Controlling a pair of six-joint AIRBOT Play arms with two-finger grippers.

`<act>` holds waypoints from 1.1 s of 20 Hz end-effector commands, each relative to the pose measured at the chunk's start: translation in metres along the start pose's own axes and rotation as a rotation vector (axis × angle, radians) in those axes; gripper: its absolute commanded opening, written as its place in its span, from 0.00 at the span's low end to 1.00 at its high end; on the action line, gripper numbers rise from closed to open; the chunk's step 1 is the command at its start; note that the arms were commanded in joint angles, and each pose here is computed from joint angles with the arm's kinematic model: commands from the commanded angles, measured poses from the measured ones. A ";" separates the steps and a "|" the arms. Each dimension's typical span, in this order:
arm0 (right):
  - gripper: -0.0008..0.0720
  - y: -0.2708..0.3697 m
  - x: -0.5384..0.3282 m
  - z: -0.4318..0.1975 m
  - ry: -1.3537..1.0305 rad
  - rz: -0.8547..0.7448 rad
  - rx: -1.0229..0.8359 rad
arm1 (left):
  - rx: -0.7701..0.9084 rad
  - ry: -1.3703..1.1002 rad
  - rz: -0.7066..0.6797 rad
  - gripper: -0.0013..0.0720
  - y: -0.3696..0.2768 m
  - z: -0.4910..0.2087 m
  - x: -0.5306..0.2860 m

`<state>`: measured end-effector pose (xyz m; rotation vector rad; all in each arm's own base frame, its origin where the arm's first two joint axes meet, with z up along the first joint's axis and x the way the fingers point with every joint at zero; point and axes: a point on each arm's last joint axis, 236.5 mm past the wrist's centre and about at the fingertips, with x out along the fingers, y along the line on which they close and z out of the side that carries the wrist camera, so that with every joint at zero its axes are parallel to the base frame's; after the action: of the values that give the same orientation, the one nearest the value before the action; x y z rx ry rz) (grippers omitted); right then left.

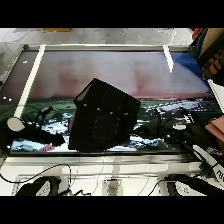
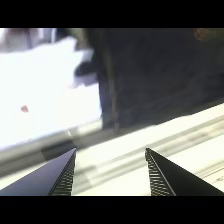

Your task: Fold the clothes and pants, and hang the long-sleeved shirts on hangers.

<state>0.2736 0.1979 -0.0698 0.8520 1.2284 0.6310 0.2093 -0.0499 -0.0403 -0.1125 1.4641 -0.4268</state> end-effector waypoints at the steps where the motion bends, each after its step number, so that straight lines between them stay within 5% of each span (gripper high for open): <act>1: 0.06 0.002 0.000 0.000 0.001 0.004 -0.004 | -0.114 0.108 -0.022 0.72 0.014 -0.043 0.038; 12: 0.06 0.004 0.000 -0.001 0.007 0.012 -0.005 | -0.403 0.039 -0.438 0.72 -0.022 0.008 0.091; 13: 0.06 0.006 0.000 -0.001 0.009 0.017 -0.008 | -0.407 0.039 -0.464 0.67 -0.024 0.010 0.094; 15: 0.06 0.013 -0.002 0.002 0.013 0.033 -0.037 | -0.364 0.036 -0.475 0.16 -0.025 0.009 0.097; 16: 0.06 0.019 -0.003 0.005 0.018 0.048 -0.075 | -0.345 0.027 -0.475 0.05 -0.025 0.011 0.096; 22: 0.06 0.084 -0.033 0.036 0.053 0.074 -0.354 | -0.096 -0.226 -0.345 0.04 -0.011 0.089 0.014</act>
<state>0.2970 0.2097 -0.0118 0.7032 1.1294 0.8308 0.2624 -0.0923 -0.0825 -0.6034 1.3832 -0.5802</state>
